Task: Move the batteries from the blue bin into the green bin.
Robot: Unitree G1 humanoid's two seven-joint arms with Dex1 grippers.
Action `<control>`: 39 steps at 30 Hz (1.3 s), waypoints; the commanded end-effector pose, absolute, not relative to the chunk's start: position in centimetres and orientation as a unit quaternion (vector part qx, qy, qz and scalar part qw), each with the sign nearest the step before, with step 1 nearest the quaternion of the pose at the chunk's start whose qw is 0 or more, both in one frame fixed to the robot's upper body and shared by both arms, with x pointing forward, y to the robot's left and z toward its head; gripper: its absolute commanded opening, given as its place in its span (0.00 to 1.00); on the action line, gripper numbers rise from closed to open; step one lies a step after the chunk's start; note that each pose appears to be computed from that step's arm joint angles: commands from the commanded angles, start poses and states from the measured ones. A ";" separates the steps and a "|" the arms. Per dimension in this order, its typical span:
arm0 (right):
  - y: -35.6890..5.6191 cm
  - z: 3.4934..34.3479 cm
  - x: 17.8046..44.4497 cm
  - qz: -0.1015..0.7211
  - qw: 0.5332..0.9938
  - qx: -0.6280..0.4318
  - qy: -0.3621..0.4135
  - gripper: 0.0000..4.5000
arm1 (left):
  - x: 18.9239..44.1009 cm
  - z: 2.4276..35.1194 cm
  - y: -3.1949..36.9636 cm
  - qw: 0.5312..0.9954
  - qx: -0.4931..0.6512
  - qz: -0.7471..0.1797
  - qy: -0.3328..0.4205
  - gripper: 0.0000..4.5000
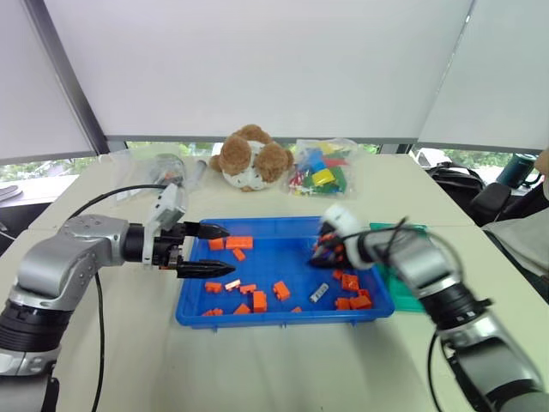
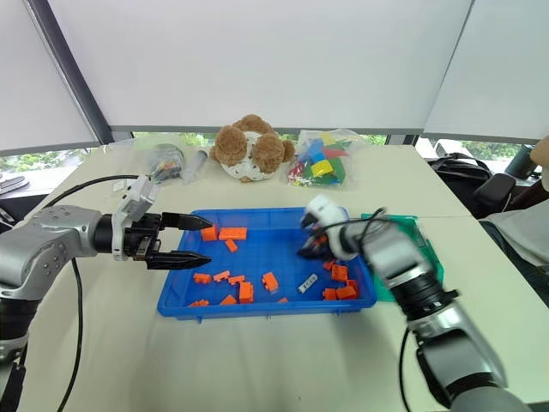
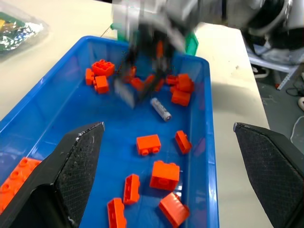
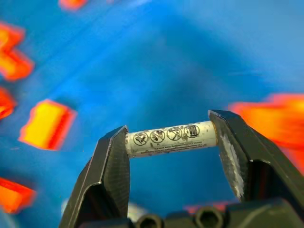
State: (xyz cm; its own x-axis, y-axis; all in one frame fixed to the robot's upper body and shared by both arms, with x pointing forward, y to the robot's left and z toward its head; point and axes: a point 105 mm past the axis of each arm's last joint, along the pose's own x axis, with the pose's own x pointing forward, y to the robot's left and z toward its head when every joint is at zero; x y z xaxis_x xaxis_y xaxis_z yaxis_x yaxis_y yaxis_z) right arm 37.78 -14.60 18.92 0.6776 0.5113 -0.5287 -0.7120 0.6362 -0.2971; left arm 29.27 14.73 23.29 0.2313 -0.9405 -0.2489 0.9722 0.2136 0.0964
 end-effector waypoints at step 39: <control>-13.2 15.2 32.1 0.392 0.860 -0.201 0.258 0.99 | 28.6 23.5 14.2 0.746 0.147 -0.646 0.063 1.00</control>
